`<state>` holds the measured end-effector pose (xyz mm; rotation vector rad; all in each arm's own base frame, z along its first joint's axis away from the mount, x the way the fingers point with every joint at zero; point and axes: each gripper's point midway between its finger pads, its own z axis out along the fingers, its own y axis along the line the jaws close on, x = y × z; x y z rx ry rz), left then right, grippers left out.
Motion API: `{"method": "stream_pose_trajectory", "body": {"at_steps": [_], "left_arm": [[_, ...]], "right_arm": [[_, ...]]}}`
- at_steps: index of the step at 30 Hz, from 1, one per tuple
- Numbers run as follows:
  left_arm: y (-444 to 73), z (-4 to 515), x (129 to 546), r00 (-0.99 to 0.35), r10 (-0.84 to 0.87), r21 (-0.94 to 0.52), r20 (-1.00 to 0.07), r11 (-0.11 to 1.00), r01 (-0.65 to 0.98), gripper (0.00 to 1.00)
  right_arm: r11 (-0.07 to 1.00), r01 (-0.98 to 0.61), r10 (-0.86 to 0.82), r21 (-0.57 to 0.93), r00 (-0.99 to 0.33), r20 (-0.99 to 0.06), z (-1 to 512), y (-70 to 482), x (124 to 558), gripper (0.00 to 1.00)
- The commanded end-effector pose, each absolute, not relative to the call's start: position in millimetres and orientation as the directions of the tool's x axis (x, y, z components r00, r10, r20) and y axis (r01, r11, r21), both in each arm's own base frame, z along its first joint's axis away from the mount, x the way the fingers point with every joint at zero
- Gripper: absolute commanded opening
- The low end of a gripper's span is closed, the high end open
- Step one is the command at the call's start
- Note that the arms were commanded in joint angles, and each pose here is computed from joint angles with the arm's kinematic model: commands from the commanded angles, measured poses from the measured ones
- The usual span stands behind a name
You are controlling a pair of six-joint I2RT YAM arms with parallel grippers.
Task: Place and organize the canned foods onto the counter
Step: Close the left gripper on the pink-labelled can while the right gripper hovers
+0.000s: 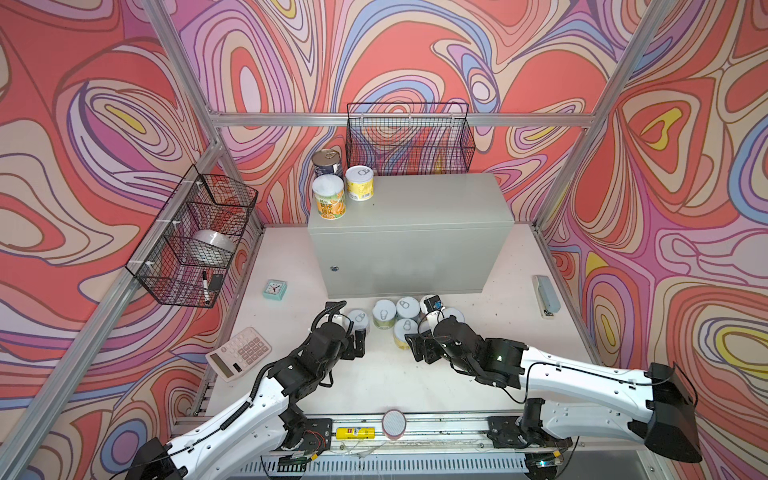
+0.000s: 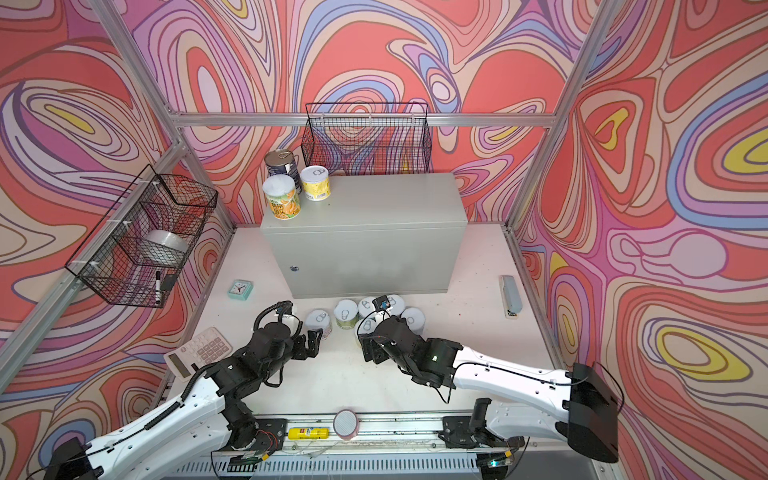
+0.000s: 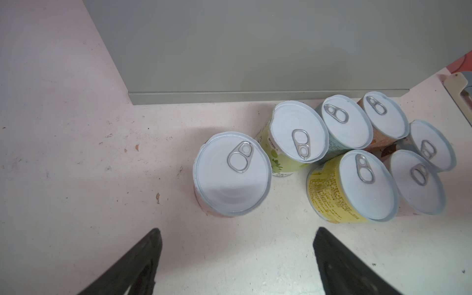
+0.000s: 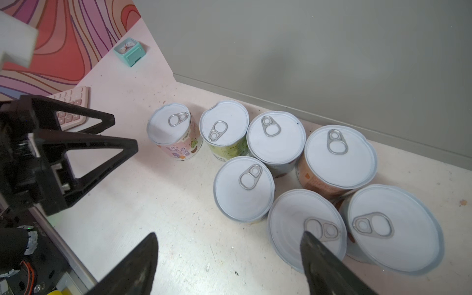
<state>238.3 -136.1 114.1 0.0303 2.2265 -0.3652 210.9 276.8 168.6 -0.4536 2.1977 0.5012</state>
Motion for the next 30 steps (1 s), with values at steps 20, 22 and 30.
{"method": "stream_pose_trajectory", "body": {"at_steps": [20,22,30], "left_arm": [[-127.5,77.8,229.8,-0.650,-0.107,-0.206,-0.752,0.975,0.078,0.95],[-127.9,76.9,232.0,-0.649,-0.103,-0.197,-0.754,0.978,0.074,0.95],[-128.5,73.8,239.8,-0.649,-0.092,-0.165,-0.755,0.985,0.052,0.95]], "right_arm": [[0.855,-0.467,-0.099,0.227,-0.575,-0.812,182.2,267.4,203.2,0.90],[0.856,-0.464,-0.093,0.226,-0.570,-0.817,183.9,264.3,203.0,0.90],[0.858,-0.467,-0.098,0.214,-0.558,-0.824,181.8,260.8,203.0,0.90]]}}
